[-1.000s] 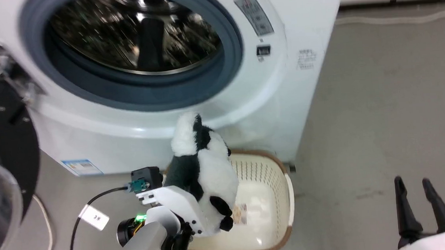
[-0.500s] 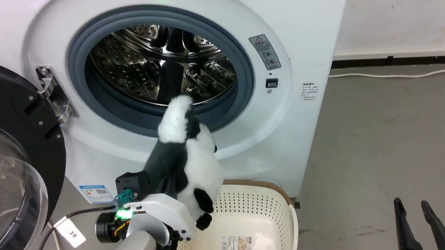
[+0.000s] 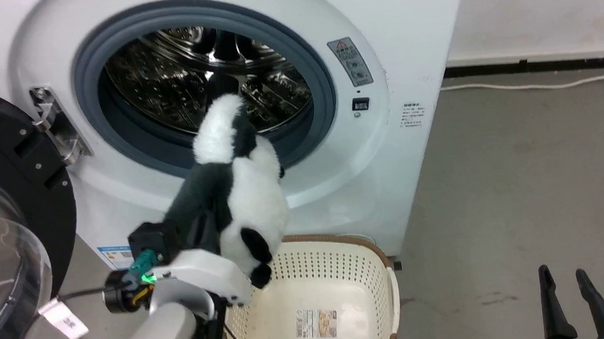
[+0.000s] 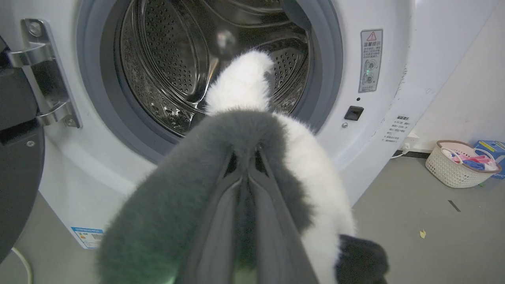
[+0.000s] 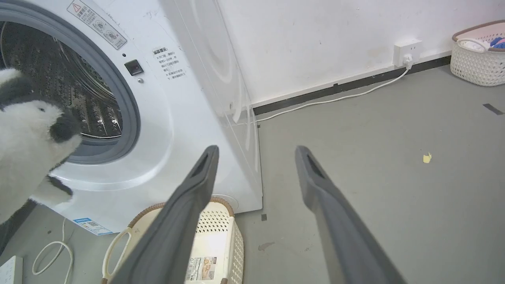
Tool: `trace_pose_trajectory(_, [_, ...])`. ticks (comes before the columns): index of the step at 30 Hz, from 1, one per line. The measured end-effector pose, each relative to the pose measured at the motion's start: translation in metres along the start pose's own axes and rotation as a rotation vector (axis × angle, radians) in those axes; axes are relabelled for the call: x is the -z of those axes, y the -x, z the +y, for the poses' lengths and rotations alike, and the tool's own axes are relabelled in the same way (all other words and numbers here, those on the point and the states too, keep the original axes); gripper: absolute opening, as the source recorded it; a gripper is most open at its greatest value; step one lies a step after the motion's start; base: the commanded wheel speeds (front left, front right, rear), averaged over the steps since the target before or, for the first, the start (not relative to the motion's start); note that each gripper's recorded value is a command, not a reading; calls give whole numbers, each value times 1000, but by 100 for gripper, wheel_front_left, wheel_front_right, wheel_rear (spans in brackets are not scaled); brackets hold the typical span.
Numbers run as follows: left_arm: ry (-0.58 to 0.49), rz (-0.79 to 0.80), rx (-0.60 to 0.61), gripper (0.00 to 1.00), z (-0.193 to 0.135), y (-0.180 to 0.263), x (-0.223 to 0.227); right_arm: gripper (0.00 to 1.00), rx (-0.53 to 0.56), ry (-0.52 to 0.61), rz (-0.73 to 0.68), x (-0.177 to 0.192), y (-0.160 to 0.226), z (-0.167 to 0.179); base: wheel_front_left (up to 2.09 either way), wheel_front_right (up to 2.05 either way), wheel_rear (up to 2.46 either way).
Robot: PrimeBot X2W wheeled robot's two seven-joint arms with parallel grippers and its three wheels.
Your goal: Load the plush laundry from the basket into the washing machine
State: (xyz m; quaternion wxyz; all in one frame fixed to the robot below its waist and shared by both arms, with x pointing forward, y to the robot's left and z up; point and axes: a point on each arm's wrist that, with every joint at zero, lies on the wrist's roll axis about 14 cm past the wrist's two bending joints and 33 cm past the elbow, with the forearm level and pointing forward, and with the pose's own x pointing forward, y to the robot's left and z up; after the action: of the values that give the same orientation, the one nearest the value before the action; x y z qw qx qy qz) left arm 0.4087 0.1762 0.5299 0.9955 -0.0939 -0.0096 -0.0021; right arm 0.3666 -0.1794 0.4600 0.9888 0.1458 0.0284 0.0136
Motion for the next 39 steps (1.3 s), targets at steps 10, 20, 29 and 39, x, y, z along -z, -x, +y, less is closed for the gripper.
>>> trace_pose_trajectory(10, [-29,-38,-34,0,16,-65,-17,100,27,12,5,4,-24,-10,0,0,0])
trace_pose_trajectory(20, [-49,-48,-50,0,26,-139,-11,100,58,23,58,27,-52,-23,0,0,0])
trace_pose_trajectory(29, [-97,-32,-34,0,30,-196,6,100,97,37,128,56,-64,-40,0,0,0])
trace_pose_trajectory(39, [-134,-52,-53,0,46,-268,16,100,143,72,205,90,-73,-64,0,0,0])
